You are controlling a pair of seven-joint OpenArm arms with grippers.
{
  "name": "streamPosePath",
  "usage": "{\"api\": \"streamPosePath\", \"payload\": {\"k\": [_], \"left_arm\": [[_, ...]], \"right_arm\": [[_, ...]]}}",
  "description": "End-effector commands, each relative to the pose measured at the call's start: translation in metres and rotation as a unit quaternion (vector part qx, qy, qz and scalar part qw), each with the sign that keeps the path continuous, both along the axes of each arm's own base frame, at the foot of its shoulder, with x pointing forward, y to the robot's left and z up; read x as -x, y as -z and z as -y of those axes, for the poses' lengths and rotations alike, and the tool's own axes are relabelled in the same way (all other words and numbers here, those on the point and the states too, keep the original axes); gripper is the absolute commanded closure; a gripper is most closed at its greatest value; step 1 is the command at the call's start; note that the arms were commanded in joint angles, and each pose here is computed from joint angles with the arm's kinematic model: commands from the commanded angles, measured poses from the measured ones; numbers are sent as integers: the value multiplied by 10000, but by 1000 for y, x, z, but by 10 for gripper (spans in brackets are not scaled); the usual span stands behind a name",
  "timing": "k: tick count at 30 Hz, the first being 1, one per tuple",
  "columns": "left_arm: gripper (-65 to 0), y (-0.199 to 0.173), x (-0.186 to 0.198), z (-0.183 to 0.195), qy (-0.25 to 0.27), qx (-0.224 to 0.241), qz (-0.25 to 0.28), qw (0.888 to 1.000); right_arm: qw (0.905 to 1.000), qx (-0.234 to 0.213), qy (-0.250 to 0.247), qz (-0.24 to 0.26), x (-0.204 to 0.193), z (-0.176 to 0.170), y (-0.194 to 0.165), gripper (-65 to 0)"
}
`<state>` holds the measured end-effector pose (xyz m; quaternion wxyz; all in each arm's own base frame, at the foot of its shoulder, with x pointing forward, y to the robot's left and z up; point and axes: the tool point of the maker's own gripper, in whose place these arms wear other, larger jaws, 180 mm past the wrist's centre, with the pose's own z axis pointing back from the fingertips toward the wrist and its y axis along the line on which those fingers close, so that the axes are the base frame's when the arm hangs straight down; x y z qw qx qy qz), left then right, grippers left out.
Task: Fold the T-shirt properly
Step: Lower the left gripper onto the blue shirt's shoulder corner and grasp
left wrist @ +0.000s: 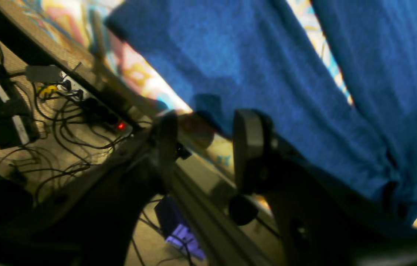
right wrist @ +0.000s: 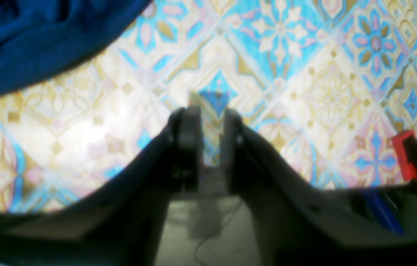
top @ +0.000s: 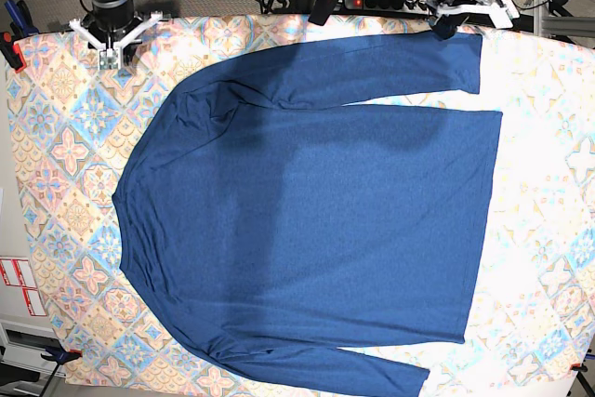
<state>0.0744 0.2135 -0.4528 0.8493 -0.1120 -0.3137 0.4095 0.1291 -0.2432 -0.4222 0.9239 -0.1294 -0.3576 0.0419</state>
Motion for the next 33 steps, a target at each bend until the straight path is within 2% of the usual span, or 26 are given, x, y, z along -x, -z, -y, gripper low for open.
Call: {"api": "streamPosePath", "payload": {"k": [1, 10, 22, 33], "left_arm": [[-245, -2, 1, -3, -47, 4, 51, 10000], [-245, 7, -11, -4, -105, 42, 86, 9999], [-244, 18, -1, -5, -159, 82, -99, 9998], [-244, 14, -26, -3, -148, 108, 165, 9997]], "right_arm": [[9999, 65, -22, 139, -3, 3, -8, -113], [9999, 55, -33, 144, -4, 2, -7, -113], [9999, 70, -15, 141, -3, 4, -7, -113], [9999, 70, -15, 141, -3, 4, -7, -113]]}}
